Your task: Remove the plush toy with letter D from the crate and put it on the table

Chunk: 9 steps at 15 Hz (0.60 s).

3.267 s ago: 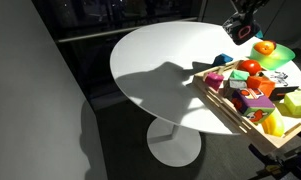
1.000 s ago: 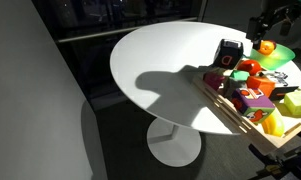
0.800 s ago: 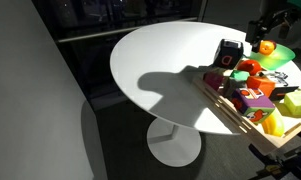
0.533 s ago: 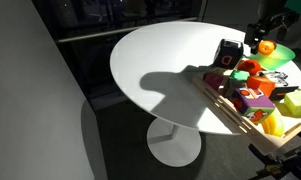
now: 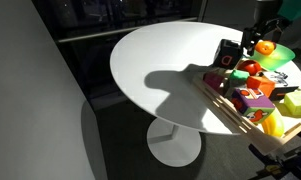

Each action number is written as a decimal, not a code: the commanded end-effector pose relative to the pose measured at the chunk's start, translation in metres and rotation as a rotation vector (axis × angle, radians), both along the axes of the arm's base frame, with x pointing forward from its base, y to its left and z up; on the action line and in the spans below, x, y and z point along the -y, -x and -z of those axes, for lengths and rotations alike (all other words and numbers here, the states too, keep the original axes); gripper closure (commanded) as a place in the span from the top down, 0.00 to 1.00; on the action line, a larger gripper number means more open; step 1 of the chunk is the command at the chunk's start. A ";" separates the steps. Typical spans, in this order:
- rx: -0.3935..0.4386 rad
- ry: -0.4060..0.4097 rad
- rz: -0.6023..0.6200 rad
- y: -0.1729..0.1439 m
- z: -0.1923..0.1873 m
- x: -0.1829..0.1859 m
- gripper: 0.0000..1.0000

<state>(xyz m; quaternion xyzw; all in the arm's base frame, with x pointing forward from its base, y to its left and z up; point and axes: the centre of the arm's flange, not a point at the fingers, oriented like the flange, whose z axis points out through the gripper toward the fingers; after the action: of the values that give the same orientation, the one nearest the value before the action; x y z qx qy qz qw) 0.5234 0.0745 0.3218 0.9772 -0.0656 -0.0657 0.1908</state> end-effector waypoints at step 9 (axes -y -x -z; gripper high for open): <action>0.109 0.016 0.020 -0.025 -0.005 -0.014 1.00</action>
<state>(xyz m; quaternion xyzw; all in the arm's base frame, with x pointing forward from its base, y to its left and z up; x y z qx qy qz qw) 0.5375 0.0833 0.3235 0.9786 -0.0774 -0.0338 0.1878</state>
